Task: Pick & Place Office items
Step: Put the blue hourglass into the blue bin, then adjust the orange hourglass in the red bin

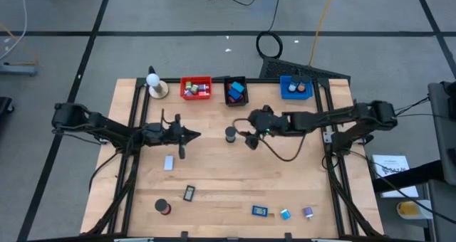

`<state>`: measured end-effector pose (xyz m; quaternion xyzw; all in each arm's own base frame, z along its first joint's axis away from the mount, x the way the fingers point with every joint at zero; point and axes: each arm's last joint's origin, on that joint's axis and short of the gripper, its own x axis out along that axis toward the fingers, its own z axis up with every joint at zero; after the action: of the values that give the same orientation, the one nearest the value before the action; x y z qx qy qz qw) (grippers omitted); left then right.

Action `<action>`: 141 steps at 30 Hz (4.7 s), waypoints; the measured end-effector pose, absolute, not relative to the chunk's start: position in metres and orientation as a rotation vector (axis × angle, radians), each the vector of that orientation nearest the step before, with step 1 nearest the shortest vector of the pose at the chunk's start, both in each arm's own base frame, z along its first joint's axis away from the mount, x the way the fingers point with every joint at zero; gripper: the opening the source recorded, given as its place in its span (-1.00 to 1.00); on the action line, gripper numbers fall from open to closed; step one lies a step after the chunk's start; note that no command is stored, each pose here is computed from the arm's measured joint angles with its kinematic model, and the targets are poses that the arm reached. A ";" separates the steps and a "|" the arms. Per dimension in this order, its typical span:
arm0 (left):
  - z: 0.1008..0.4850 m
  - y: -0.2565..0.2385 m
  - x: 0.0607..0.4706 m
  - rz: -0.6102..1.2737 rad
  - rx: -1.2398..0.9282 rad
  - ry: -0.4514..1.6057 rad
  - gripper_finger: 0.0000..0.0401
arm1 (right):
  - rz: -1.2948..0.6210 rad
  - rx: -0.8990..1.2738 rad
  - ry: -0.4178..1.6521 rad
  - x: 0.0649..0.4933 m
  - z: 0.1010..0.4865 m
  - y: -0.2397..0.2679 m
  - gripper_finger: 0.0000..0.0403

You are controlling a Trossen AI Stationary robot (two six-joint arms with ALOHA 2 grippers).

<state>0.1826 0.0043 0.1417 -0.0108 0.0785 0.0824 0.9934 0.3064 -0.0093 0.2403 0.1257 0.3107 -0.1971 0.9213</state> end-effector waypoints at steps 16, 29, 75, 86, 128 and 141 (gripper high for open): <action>0.139 0.005 0.181 0.184 -0.013 0.172 -0.91 | -0.349 0.132 0.919 0.385 0.226 -0.014 0.87; 0.139 0.005 0.181 0.184 -0.017 0.171 -0.89 | -0.353 0.113 0.918 0.404 0.194 -0.023 0.76; 0.137 0.005 0.180 0.188 -0.012 0.191 -0.93 | -1.088 0.321 0.784 0.182 0.245 -0.171 -0.03; 0.137 0.005 0.180 0.192 -0.015 0.191 -0.92 | -1.097 0.306 0.762 0.171 0.213 -0.177 -0.02; 0.137 0.005 0.180 0.194 -0.012 0.192 -0.94 | -1.081 0.290 0.742 0.174 0.200 -0.195 0.30; 0.137 0.005 0.180 0.194 -0.011 0.192 -0.92 | -1.247 0.241 0.735 0.127 0.252 -0.146 -0.12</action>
<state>0.1803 0.0053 0.1374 -0.0056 0.0957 0.0966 0.9907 0.1274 -0.1457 0.2517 0.1098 0.3353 -0.5689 0.7428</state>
